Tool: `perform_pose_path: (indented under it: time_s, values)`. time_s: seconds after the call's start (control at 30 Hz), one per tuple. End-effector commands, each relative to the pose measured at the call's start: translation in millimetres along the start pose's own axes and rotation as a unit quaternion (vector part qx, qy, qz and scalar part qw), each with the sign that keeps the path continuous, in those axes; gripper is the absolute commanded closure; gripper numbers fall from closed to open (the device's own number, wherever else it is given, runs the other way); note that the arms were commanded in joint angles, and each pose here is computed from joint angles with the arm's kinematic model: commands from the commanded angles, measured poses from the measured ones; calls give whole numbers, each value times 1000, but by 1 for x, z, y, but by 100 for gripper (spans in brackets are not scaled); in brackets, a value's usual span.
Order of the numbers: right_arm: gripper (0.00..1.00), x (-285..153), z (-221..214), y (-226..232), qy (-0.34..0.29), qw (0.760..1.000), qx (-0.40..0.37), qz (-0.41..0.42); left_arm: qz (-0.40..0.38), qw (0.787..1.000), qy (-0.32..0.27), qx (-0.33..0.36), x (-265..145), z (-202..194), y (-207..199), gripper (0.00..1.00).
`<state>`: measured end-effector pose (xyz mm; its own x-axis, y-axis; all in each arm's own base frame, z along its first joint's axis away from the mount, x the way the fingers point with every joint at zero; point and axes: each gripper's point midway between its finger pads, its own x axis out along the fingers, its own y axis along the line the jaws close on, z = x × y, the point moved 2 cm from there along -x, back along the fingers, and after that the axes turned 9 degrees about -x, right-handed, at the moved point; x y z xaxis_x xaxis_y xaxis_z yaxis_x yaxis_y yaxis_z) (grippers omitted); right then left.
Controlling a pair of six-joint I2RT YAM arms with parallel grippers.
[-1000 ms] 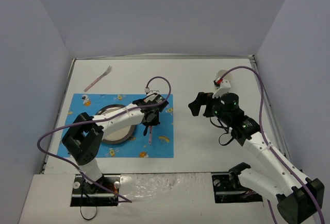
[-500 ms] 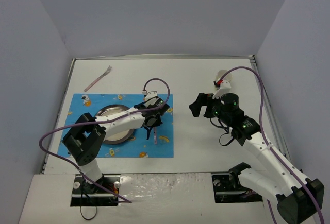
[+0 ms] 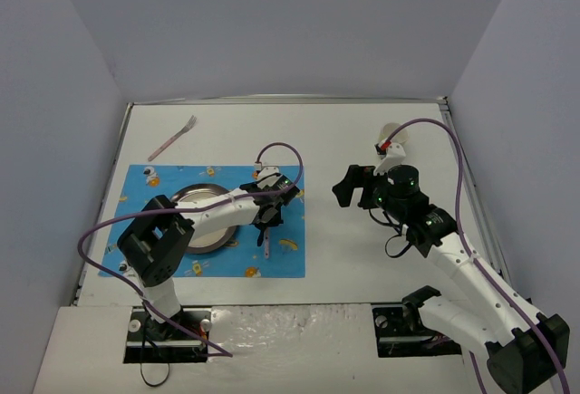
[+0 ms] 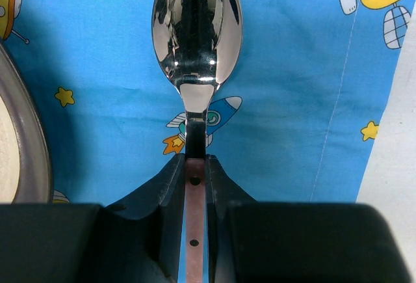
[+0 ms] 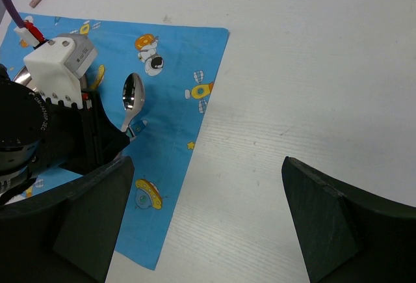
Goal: Set the dinner table for one person
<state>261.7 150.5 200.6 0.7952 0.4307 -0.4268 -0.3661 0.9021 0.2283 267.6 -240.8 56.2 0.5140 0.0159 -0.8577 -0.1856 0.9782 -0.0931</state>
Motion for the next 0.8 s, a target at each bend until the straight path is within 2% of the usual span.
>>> perform_pose_path:
  time_s: [0.0,0.63,0.7,0.77]
  values:
    - [6,-2,15,0,-32,999,0,-1,-35,999,-33,-11,-24,20,-11,100]
    - [6,2,8,0,-20,1000,10,0,-29,999,-18,-12,-11,7,-7,99]
    - [6,2,8,0,-20,1000,10,0,-26,999,-14,-11,-8,4,-6,96]
    - [6,1,8,0,-21,1000,11,-1,-25,1000,-11,-13,-6,2,-6,86]
